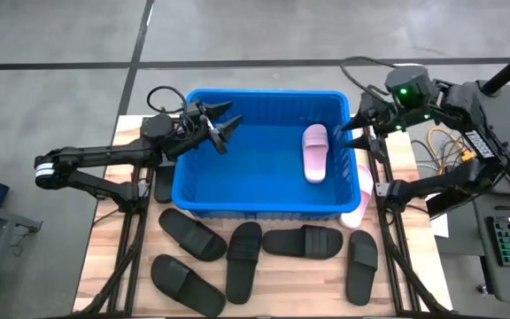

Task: Pick and place slides into bin
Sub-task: Put the pink slide into the blue bin

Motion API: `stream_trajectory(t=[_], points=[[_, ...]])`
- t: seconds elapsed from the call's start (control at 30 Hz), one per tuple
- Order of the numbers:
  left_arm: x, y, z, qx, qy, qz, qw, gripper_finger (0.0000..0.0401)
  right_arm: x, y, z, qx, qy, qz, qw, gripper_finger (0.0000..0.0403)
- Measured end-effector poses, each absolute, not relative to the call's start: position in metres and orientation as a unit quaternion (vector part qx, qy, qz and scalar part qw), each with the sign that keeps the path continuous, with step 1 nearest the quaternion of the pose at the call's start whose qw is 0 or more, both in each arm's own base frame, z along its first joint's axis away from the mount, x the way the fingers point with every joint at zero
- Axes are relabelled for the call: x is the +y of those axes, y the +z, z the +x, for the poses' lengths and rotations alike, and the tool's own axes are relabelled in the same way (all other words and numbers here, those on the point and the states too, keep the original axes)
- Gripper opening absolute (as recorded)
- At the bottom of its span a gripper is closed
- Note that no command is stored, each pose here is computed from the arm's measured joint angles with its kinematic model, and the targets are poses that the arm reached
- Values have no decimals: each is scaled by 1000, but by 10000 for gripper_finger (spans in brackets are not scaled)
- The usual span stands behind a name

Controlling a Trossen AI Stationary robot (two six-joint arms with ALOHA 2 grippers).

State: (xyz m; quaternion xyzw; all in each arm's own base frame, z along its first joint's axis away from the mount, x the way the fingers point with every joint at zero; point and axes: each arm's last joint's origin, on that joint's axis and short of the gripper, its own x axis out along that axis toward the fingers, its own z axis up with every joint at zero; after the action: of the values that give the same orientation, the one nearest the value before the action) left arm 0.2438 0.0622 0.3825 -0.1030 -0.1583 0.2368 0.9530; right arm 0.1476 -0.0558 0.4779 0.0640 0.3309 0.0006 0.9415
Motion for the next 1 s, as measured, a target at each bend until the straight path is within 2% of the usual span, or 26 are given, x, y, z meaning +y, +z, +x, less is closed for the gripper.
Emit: stream_trajectory(t=[0.2,0.37,0.53,1.0], points=[[62,383,244,-158,237,-103,953,283,-40,479,174,357,40,63,931,231],[62,382,244,-158,237,-103,953,283,-16,478,179,416,49,41,907,230],[62,382,244,-157,237,-102,953,283,4,478,167,444,18,31,895,230],[62,380,244,-150,238,-102,954,283,36,462,123,453,-6,148,879,230]])
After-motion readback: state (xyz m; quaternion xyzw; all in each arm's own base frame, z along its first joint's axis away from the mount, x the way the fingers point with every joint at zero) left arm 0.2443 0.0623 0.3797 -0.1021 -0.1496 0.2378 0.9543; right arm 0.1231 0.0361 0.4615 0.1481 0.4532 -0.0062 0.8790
